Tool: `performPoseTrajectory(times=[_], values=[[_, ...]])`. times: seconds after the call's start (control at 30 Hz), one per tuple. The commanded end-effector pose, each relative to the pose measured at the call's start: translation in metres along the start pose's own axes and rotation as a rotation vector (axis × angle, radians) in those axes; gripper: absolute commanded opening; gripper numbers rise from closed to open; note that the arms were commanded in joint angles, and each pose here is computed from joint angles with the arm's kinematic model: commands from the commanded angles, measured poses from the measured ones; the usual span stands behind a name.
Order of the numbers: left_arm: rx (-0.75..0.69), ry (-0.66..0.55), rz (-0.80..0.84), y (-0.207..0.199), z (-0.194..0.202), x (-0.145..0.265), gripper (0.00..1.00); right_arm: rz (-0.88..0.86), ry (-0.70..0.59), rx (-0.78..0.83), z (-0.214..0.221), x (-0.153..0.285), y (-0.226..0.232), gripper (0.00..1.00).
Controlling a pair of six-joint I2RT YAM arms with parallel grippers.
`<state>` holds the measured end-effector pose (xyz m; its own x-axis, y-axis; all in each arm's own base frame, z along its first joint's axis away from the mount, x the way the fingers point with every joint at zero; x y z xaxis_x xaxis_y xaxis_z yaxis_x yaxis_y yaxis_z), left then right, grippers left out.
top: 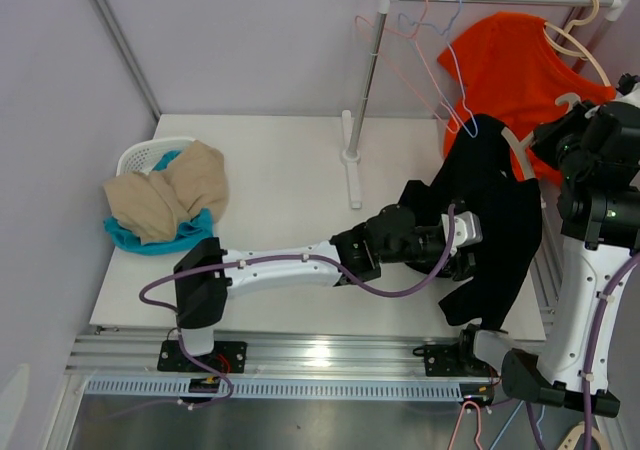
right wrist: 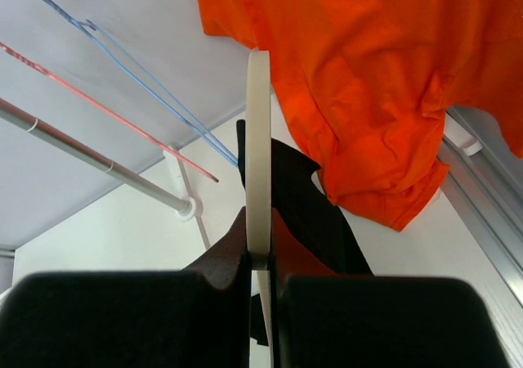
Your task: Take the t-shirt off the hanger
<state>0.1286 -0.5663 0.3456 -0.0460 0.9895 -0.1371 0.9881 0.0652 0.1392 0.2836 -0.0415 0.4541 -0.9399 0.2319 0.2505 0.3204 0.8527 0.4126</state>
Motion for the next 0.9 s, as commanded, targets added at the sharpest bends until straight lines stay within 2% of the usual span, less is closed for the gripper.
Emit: performPoseTrajectory(times=[0.0,0.03,0.17,0.33,0.47,0.53,0.6,0.87], values=[[0.019,-0.133,0.151,-0.033,-0.045,-0.003,0.69,-0.032,-0.062,-0.021,-0.019,0.005,0.011,0.0],[0.022,-0.116,0.171,-0.041,-0.036,0.001,0.64,-0.033,-0.068,-0.02,-0.021,0.004,0.011,0.0],[0.054,-0.103,0.234,-0.062,-0.036,0.015,0.01,-0.023,-0.06,-0.019,-0.021,-0.007,0.011,0.0],[0.053,-0.137,0.307,-0.089,-0.051,0.041,0.01,-0.016,-0.044,-0.033,-0.015,-0.029,0.011,0.0],[0.026,-0.178,0.396,-0.115,-0.092,0.059,0.01,0.016,-0.037,-0.037,-0.006,-0.045,0.006,0.0],[0.038,-0.184,0.522,-0.138,-0.107,0.068,0.01,0.032,-0.035,-0.037,-0.002,-0.051,0.002,0.0],[0.061,-0.164,0.675,-0.161,-0.106,0.078,0.01,0.038,-0.032,-0.041,-0.001,-0.053,0.002,0.0],[0.205,-0.084,0.967,-0.188,-0.079,0.09,0.01,0.001,-0.023,-0.045,0.001,-0.04,0.01,0.0]])
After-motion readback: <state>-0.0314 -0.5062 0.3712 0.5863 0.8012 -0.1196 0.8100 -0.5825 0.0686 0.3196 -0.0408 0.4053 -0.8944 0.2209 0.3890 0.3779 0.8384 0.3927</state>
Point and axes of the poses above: each gripper's point midway between its finger pads, its own x axis back along the fingers, its own y axis along the line the jaws close on, z = x × y, the point moved 1 cm from there along x, back along the fingers
